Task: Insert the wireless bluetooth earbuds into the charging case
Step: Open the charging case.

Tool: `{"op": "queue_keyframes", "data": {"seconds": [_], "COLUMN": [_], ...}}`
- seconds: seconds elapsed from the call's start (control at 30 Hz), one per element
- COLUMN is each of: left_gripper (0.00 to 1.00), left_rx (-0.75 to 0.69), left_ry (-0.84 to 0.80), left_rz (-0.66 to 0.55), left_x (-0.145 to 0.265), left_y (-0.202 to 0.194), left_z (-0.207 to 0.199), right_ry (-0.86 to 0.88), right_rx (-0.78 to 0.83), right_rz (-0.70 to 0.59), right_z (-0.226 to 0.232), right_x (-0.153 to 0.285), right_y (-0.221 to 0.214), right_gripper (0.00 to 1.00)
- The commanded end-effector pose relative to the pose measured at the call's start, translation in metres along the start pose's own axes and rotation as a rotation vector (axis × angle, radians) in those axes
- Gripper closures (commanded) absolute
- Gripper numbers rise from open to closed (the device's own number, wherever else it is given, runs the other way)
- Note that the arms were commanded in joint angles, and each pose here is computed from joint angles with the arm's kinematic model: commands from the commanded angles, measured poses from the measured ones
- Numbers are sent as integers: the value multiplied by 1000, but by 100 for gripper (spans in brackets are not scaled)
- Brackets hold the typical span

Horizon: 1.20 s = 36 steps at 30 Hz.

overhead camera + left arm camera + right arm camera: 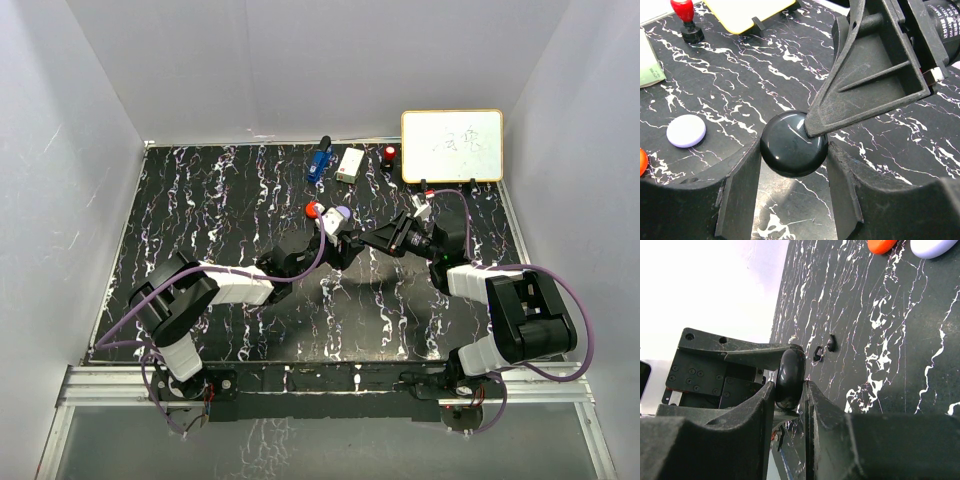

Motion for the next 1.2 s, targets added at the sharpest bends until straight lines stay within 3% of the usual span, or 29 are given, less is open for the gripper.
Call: {"op": "queue_keyframes", "data": {"seconds": [0.0,0.1,0.27,0.57,0.7,1.17], "left_gripper": [56,42,34,30,30,29], "left_rx": [5,6,6,63,98,138], "left_ry": [-18,11,53,216,284,279], "left_rz": [-88,-106,-130,-198,-164,-94], "left_x": [3,9,27,58,50,24], "left_y": [23,25,29,40,40,18], "left_z": [-7,-5,-2,12,18,24], "right_ry": [24,19,10,-11,-25,-15], "right_rx": [57,58,63,82,92,121], "right_rz": [-41,-44,-48,-35,-28,-28], "right_z": [5,5,4,-1,-1,6], "right_x": [-1,-1,-3,-5,-4,-1], "right_y": [6,7,10,10,9,12], "right_gripper": [99,100,100,100,100,100]}}
Point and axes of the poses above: each gripper's point midway between its finger pads, its own x axis back along the fingers, its own z axis along the line the jaws close on, y = z × x, the point moved 7 cm from there along x, back along the fingers, and after that the axes turned 13 degrees about x, right-handed, at the moved point
